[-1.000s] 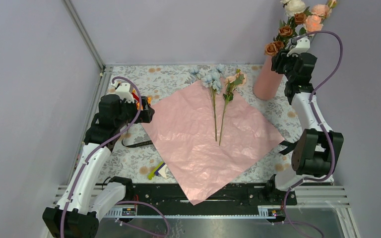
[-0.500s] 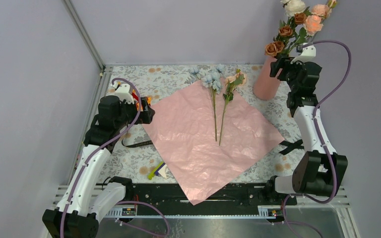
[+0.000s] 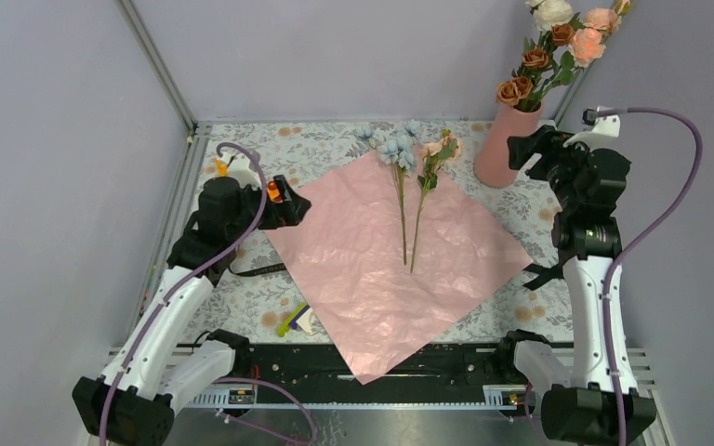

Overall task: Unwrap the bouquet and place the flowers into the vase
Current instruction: Insert the fake flower into the vase, then pick up the fake flower from the wrapping paper, then insert the fake flower into the vase.

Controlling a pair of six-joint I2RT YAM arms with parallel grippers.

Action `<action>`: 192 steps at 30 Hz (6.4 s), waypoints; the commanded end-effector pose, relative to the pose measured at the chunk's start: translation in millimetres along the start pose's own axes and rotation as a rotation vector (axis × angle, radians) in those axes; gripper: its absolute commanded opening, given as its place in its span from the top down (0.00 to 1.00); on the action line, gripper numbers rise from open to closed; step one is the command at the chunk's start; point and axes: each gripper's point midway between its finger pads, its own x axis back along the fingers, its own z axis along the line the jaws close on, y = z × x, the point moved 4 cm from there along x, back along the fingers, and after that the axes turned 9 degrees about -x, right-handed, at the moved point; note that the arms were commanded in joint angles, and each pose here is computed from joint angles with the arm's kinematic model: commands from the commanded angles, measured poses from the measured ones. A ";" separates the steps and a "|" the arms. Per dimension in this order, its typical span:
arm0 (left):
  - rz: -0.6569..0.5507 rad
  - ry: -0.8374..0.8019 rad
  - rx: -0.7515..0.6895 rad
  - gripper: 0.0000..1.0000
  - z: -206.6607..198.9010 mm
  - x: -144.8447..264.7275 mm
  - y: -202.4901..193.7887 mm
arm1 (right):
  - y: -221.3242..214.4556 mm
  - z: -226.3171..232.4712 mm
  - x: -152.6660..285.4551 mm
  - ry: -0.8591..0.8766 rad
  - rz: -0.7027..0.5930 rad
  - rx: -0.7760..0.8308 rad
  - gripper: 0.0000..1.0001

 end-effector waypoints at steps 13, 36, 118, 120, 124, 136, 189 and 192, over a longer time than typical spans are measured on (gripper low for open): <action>0.164 -0.241 0.099 0.10 -134.0 -147.5 -42.0 | -102.4 4.8 58.6 0.011 0.385 -0.328 0.24; 0.422 -0.206 0.020 0.54 -158.9 -280.9 -132.5 | -118.3 6.9 70.5 0.026 0.450 -0.361 0.25; -0.192 -0.782 0.439 1.00 -204.8 -18.7 -6.4 | -136.7 166.1 31.7 0.505 0.510 -0.656 0.29; -0.192 -0.786 0.438 1.00 -206.1 -17.5 -6.5 | -134.7 170.2 30.2 0.518 0.506 -0.655 0.29; -0.191 -0.787 0.425 1.00 -208.0 -16.8 -7.9 | -132.4 175.2 23.2 0.514 0.508 -0.650 0.32; -0.178 -0.750 0.398 1.00 -205.1 -18.4 -17.7 | -133.0 170.1 5.4 0.401 0.494 -0.600 0.48; 0.007 -0.509 0.106 0.16 -117.9 -21.1 5.5 | -47.1 71.5 48.6 -0.030 0.172 0.128 1.00; 0.002 -0.406 0.030 0.14 -85.8 -7.4 17.7 | -29.7 58.7 48.9 -0.058 0.140 0.109 1.00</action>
